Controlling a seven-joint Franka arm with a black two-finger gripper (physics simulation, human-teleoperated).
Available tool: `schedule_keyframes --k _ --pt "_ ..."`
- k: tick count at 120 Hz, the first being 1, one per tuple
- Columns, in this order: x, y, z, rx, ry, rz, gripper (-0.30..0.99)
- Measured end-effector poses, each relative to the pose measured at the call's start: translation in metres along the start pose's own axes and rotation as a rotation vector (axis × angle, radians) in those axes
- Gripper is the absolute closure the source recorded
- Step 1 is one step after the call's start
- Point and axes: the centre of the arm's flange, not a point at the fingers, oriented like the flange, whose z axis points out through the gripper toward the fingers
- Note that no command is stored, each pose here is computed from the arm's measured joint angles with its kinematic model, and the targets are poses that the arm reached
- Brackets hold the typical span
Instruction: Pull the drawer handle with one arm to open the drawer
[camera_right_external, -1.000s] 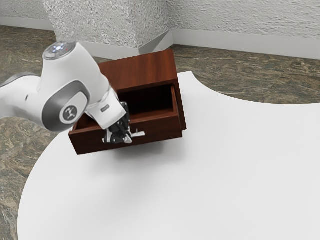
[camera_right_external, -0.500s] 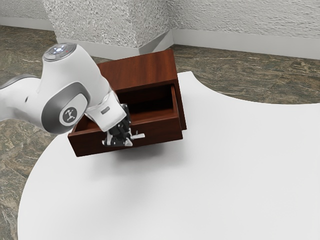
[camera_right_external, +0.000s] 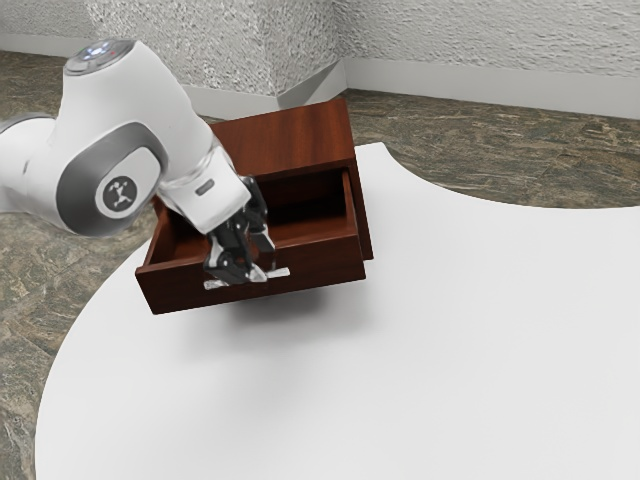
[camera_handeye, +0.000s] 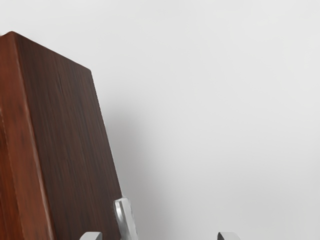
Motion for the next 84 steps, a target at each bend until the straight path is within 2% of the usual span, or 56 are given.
schedule_keyframes --k 14,31,47,61,84 --pt "0.021 -0.025 -0.051 -0.051 0.003 -0.039 0.35" --pt "0.034 -0.064 -0.076 -0.168 -0.073 -0.091 0.21" --pt "0.020 -0.064 -0.091 -0.261 -0.134 -0.147 0.11" --pt "0.008 -0.057 -0.101 -0.294 -0.155 -0.188 0.06" --pt "0.011 -0.049 -0.103 -0.324 -0.185 -0.208 0.03"
